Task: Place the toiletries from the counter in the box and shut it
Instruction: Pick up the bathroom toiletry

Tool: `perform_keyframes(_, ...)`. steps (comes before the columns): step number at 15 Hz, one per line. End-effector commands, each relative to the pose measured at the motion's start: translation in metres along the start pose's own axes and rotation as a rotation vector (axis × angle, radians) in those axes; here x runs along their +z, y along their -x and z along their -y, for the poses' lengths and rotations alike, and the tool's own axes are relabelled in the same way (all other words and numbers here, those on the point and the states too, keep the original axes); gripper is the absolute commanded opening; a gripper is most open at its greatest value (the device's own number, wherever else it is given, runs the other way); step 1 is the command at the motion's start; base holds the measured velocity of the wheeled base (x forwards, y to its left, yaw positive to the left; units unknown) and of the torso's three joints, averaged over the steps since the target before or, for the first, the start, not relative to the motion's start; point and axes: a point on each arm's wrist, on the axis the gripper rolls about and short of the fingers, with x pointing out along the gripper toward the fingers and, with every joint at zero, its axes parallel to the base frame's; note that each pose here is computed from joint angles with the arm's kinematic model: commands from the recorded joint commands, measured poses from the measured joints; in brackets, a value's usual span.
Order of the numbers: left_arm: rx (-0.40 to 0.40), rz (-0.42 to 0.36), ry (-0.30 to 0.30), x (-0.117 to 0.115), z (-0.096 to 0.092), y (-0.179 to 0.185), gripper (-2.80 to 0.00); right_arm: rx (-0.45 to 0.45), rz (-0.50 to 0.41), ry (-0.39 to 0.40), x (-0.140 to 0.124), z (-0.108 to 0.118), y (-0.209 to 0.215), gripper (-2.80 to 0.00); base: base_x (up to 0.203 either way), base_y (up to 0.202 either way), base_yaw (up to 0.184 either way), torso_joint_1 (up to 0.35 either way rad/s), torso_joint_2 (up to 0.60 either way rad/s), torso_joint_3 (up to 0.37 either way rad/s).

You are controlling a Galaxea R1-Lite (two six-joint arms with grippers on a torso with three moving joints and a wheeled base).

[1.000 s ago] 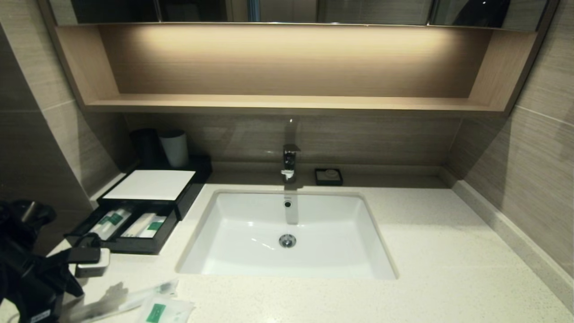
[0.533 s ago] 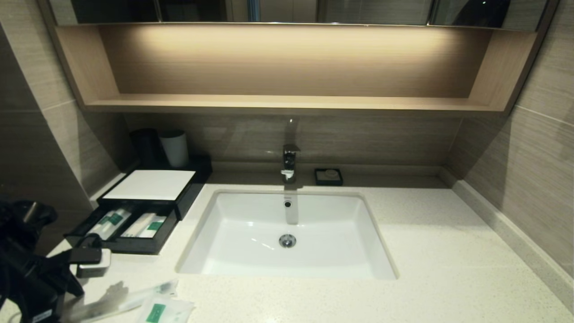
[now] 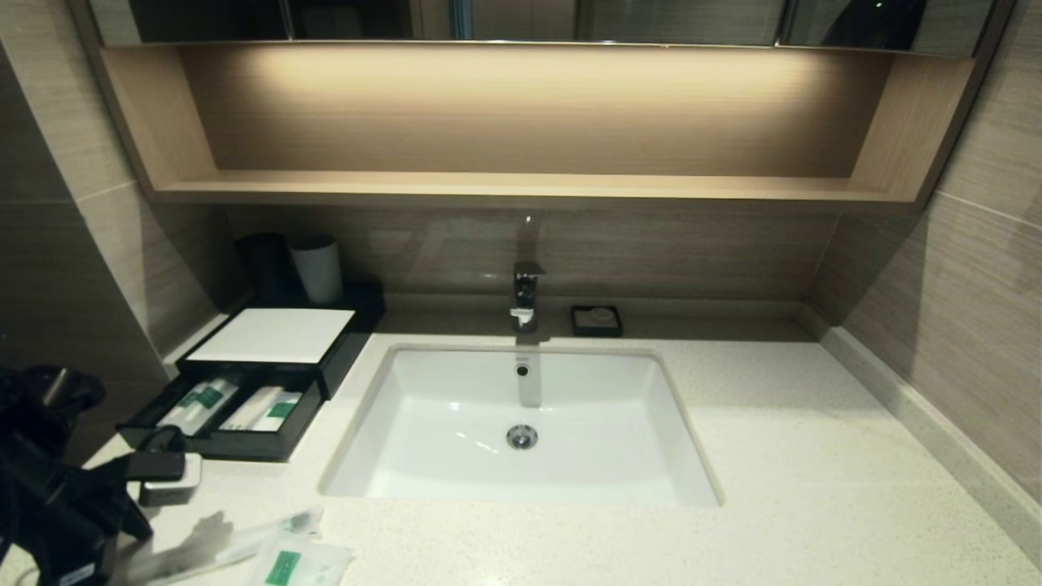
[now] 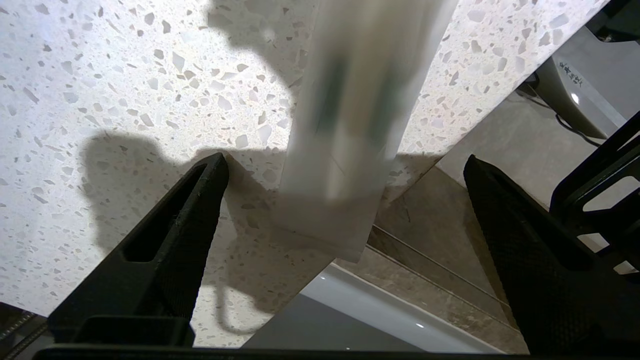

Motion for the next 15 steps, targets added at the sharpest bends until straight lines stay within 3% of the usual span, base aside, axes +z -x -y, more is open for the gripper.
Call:
perform_keyframes(1, -0.003, 0.001, -0.005, 0.0003, 0.0009, 0.0002, 0.0, 0.001, 0.0, 0.0, -0.0004, 0.0, 0.0, -2.8, 0.0, 0.0, 0.0, 0.0, 0.0, 0.0)
perform_keyframes(8, -0.011, 0.0, -0.009, 0.0028, 0.0028, -0.0014, 0.0, 0.0, 0.002, 0.001, 0.0, 0.0, 0.0001, -2.8, 0.0, 0.0, 0.0, 0.0, 0.0, 0.0)
perform_keyframes(9, -0.012, -0.002, -0.01, 0.0027, 0.0027, -0.0017, -2.8, 0.0, 0.001, 0.001, -0.0002, 0.0, 0.0001, -2.8, 0.0, 0.0, 0.0, 0.0, 0.0, 0.0)
perform_keyframes(15, -0.001, -0.012, -0.012, 0.0023, 0.0028, -0.0002, -2.8, 0.0, 0.002, 0.001, 0.0, 0.0, 0.0001, -2.8, 0.0, 0.0, 0.0, 0.0, 0.0, 0.0)
